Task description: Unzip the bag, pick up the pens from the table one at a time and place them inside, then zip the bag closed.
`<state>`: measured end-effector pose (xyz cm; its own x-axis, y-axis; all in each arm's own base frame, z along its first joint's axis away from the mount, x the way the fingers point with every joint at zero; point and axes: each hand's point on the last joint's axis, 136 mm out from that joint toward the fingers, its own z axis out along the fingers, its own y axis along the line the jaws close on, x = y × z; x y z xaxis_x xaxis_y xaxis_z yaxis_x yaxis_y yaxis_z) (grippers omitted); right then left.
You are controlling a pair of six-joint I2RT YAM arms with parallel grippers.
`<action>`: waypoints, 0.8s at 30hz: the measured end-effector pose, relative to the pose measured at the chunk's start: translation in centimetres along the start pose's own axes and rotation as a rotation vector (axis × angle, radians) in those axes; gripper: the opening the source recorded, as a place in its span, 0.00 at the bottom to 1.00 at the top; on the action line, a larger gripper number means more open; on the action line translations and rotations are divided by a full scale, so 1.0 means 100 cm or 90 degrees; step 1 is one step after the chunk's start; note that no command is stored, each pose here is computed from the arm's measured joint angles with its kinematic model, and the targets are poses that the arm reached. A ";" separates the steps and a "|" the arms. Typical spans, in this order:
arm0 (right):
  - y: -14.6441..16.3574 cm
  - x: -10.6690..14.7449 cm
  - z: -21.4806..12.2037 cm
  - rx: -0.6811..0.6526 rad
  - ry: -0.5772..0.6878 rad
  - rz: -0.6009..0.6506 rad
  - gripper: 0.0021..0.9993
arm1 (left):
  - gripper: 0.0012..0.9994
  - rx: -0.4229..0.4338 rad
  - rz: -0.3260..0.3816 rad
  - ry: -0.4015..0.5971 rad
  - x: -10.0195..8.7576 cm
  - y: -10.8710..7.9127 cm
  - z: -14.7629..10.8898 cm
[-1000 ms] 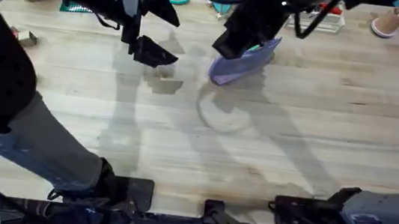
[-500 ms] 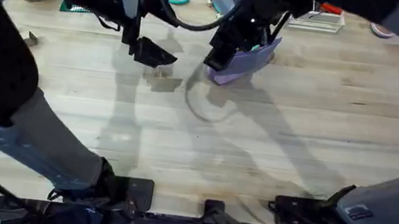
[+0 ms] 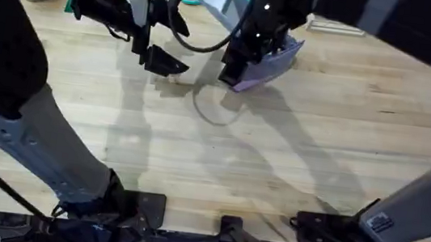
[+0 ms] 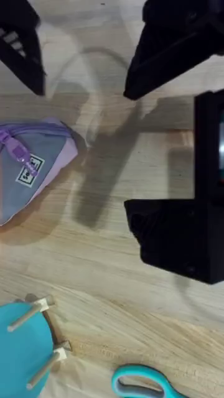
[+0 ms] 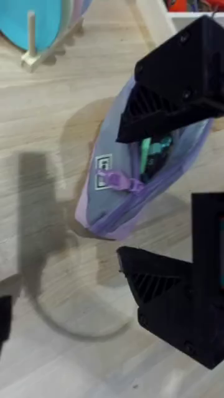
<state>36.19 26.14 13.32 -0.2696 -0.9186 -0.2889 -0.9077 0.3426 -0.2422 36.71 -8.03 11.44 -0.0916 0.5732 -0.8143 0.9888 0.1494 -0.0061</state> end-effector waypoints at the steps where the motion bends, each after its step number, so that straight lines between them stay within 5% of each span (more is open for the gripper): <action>1: 0.000 0.000 0.005 -0.002 0.003 -0.002 1.00 | 0.99 0.000 0.000 0.000 0.000 0.000 0.000; 14: -0.001 0.009 0.026 -0.003 0.040 0.002 0.91 | 0.99 -0.001 0.001 -0.002 -0.001 0.000 0.000; 24: -0.003 0.016 0.026 -0.004 0.051 0.012 0.43 | 0.99 -0.001 0.001 -0.002 -0.001 0.000 0.000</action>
<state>36.87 25.09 10.54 -0.3112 -0.9249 -0.2185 -0.9044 0.3588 -0.2310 36.74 -8.07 11.49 -0.0901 0.5703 -0.8165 0.9887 0.1495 -0.0047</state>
